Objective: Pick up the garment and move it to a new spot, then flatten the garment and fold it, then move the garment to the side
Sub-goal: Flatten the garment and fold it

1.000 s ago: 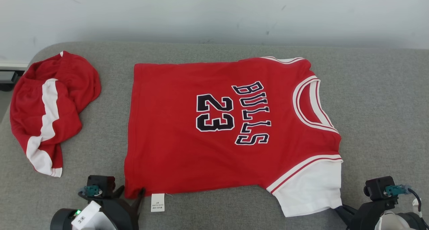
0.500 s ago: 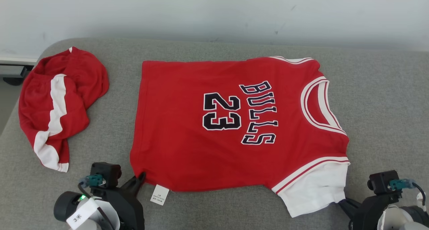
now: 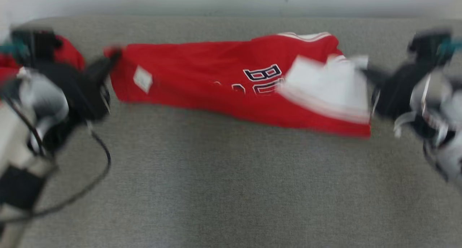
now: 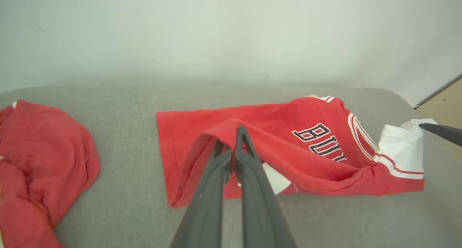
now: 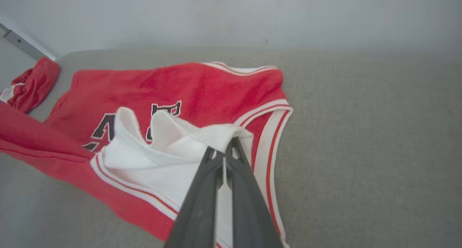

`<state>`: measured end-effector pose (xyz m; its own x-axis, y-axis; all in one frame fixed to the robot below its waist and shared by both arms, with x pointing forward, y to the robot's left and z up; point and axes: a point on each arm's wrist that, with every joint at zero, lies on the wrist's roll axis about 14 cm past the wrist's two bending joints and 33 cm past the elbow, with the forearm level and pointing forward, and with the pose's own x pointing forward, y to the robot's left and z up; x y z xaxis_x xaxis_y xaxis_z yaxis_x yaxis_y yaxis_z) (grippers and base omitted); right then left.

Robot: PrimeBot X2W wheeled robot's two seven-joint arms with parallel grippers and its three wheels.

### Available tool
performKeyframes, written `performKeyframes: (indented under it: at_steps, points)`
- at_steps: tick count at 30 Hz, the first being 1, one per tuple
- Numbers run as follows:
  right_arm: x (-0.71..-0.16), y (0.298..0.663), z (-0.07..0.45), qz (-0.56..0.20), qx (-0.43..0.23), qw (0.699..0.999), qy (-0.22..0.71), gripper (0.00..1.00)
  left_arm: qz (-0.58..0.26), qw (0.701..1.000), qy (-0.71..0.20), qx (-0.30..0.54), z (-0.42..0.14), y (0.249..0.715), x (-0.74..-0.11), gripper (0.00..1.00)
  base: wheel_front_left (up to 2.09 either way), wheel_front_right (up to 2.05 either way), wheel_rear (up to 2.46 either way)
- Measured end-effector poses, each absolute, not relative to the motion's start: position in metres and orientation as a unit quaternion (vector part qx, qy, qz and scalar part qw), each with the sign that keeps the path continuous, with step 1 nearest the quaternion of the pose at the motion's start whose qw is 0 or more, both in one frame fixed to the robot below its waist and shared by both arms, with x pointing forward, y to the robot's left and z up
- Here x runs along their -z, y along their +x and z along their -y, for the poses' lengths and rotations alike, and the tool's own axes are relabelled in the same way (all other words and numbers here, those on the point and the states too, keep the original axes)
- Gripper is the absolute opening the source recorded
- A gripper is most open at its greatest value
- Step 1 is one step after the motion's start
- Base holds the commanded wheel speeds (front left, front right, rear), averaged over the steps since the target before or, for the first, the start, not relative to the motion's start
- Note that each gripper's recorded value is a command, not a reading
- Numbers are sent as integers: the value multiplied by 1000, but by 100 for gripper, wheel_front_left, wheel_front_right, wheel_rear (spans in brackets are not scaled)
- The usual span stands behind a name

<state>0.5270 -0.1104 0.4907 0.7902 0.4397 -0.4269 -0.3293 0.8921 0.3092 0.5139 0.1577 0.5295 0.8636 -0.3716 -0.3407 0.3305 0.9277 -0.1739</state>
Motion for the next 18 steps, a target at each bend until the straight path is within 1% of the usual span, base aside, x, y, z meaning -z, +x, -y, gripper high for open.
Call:
performKeyframes:
  at_steps: [1, 3, 6, 8, 10, 12, 13, 15, 17, 18]
  points:
    - [-512, 547, 110, -229, -198, 947, 111, 0, -176, 966, -37, 184, -157, 532, -547, 0, 0, 0, 0]
    - [-568, 586, 111, -165, -184, 961, 123, 0, -121, 976, -48, 172, -156, 571, -600, 0, 0, 0, 0]
    - [-665, 623, 109, -32, -173, 973, 152, 0, -19, 985, -37, 170, -151, 608, -684, 0, 0, 0, 0]
    - [-721, 634, 103, 52, -179, 969, 162, 0, 73, 980, -56, 174, -144, 619, -747, 0, 0, 0, 0]
    - [-772, 636, 97, 129, -191, 963, 141, 0, 153, 967, -55, 194, -133, 618, -798, 0, 0, 0, 0]
    - [-815, 629, 93, 207, -210, 948, 122, 0, 204, 955, -48, 212, -126, 612, -815, 0, 0, 0, 0]
    - [-822, 628, 93, 230, -218, 941, 119, 0, 211, 952, -47, 216, -126, 614, -810, 0, 0, 0, 0]
    - [-801, 631, 86, 235, -240, 936, 108, 0, 195, 956, -61, 210, -134, 624, -776, 0, 0, 0, 0]
    - [-741, 638, 78, 186, -258, 942, 105, 0, 133, 970, -69, 193, -146, 634, -709, 0, 0, 0, 0]
    - [-697, 641, 78, 140, -259, 950, 104, 0, 91, 976, -75, 183, -151, 634, -668, 0, 0, 0, 0]
